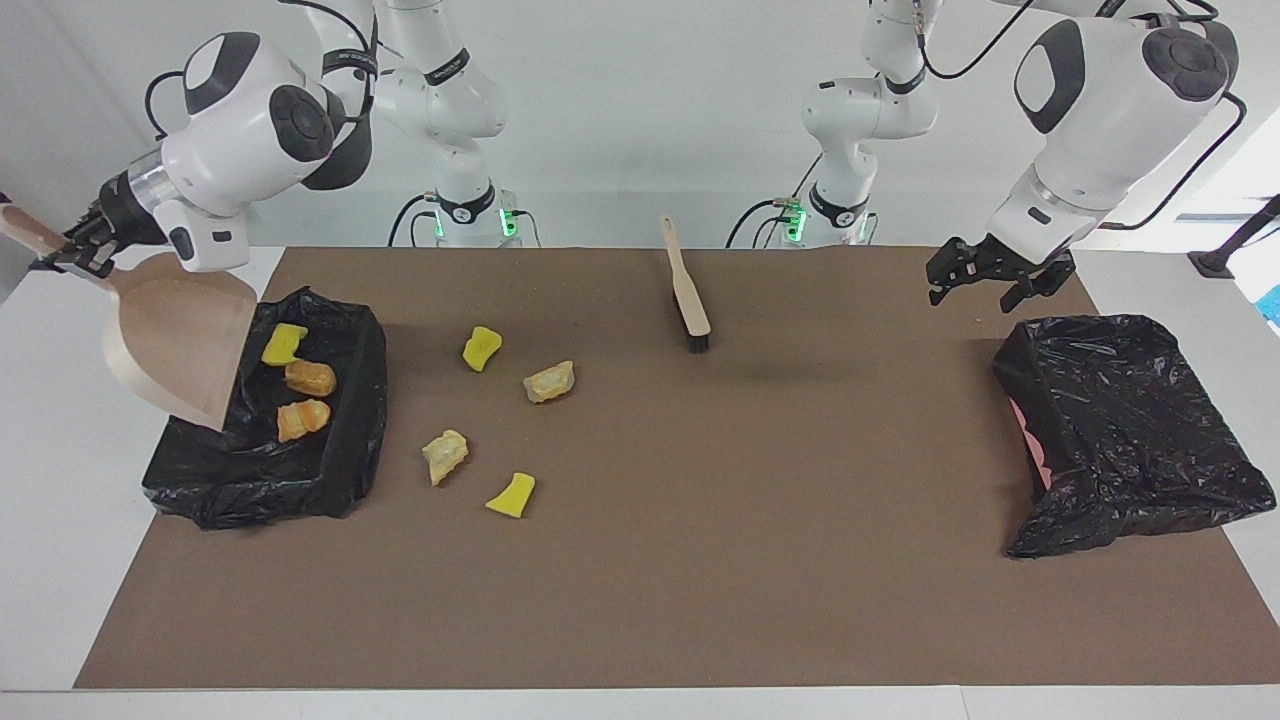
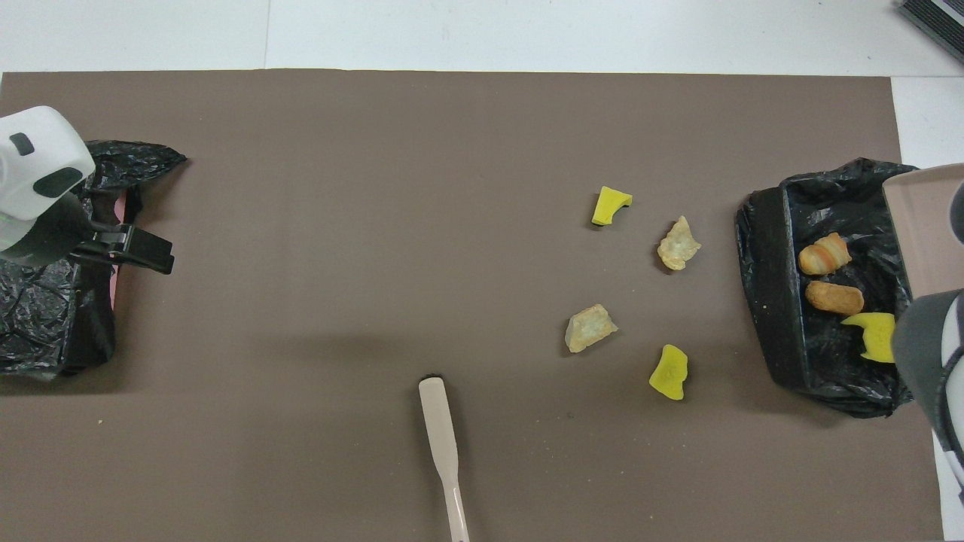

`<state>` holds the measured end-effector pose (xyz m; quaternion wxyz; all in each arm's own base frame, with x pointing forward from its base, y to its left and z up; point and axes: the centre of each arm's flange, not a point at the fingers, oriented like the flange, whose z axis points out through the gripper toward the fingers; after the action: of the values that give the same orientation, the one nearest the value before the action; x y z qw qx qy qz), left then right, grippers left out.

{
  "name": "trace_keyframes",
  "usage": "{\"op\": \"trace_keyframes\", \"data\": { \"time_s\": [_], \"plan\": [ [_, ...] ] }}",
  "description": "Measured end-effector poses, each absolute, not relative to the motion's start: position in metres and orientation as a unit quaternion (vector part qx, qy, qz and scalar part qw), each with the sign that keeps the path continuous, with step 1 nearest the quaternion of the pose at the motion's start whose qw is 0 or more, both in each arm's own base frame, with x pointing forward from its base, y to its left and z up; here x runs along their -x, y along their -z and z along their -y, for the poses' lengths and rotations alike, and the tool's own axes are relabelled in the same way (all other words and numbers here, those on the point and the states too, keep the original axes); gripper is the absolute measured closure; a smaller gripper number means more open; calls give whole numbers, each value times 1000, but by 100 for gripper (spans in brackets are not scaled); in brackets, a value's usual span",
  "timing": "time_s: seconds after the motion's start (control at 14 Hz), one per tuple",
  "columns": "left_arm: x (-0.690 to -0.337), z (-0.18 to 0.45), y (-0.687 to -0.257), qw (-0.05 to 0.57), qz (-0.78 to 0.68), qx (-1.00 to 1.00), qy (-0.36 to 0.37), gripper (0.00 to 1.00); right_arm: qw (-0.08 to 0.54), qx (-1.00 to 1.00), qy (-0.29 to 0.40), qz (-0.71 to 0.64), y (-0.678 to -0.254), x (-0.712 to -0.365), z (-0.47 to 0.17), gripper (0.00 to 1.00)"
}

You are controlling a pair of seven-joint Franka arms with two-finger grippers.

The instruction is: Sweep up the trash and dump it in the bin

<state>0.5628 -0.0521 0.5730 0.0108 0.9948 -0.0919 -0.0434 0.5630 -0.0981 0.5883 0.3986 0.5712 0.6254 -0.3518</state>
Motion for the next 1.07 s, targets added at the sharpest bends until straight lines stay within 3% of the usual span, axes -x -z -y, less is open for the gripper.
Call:
{"op": "trace_keyframes", "data": {
  "time_s": [0.64,1.07],
  "plan": [
    [-561,23,-587,-3,76,-996,48,0,284,-790,131,-528,-566,-590,-29,68],
    [-567,40,-593,-2,26,-1000,17,0,217,-895,70,-384,-536,-614,-137,68]
  ]
}}
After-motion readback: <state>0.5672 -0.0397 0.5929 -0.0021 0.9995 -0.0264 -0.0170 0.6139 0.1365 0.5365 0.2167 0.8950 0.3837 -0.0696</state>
